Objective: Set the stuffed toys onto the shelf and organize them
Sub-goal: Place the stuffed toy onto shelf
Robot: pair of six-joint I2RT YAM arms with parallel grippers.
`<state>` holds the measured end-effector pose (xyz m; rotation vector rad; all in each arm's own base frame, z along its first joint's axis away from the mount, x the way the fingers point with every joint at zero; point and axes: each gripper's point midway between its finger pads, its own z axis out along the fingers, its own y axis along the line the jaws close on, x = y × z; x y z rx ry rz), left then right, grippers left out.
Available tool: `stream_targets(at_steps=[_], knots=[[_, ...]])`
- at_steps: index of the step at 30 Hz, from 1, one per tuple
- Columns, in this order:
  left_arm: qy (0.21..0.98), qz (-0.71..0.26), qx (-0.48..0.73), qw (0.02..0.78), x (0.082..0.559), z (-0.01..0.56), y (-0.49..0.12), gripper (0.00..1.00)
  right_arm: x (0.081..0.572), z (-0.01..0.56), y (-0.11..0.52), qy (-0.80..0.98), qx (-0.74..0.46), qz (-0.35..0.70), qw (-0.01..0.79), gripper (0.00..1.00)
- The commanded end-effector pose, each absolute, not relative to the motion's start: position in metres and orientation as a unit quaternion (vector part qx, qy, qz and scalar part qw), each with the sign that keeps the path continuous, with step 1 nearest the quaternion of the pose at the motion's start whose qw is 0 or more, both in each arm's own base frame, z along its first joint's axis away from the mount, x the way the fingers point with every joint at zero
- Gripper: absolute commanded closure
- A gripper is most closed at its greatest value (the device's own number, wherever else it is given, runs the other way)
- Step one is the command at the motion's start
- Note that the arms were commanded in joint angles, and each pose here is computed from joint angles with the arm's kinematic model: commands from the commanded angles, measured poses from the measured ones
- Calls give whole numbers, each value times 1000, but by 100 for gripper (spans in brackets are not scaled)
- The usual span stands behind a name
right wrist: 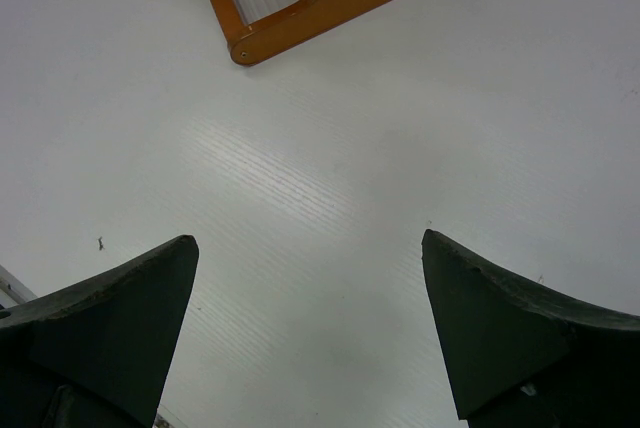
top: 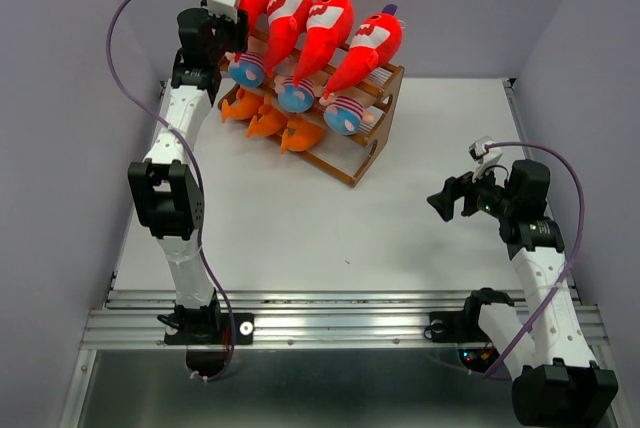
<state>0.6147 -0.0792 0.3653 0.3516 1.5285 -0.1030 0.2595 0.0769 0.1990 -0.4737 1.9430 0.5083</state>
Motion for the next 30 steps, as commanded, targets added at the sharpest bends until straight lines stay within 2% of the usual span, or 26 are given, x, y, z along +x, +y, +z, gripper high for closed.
stream_targets(at_steps=[1, 6, 12, 18, 21, 24, 29, 30], knots=[[638, -32, 164, 751, 591, 425, -82, 39, 265, 212, 76, 789, -209, 204, 541, 2], [638, -30, 168, 751, 587, 427, -87, 37, 265, 211, 76, 789, -209, 204, 540, 2], [634, -29, 164, 755, 581, 435, -89, 28, 264, 213, 77, 787, -210, 204, 543, 2], [631, -33, 161, 758, 575, 443, -89, 24, 264, 213, 77, 787, -210, 204, 543, 2], [629, -32, 167, 758, 571, 445, -89, 17, 264, 213, 77, 787, -210, 204, 543, 2], [628, -33, 166, 759, 566, 449, -89, 16, 264, 212, 76, 787, -210, 203, 543, 2], [620, -45, 148, 769, 545, 470, -87, 11, 265, 213, 76, 787, -210, 201, 544, 2], [616, -49, 145, 773, 541, 474, -87, 2, 265, 214, 76, 787, -210, 200, 545, 2]])
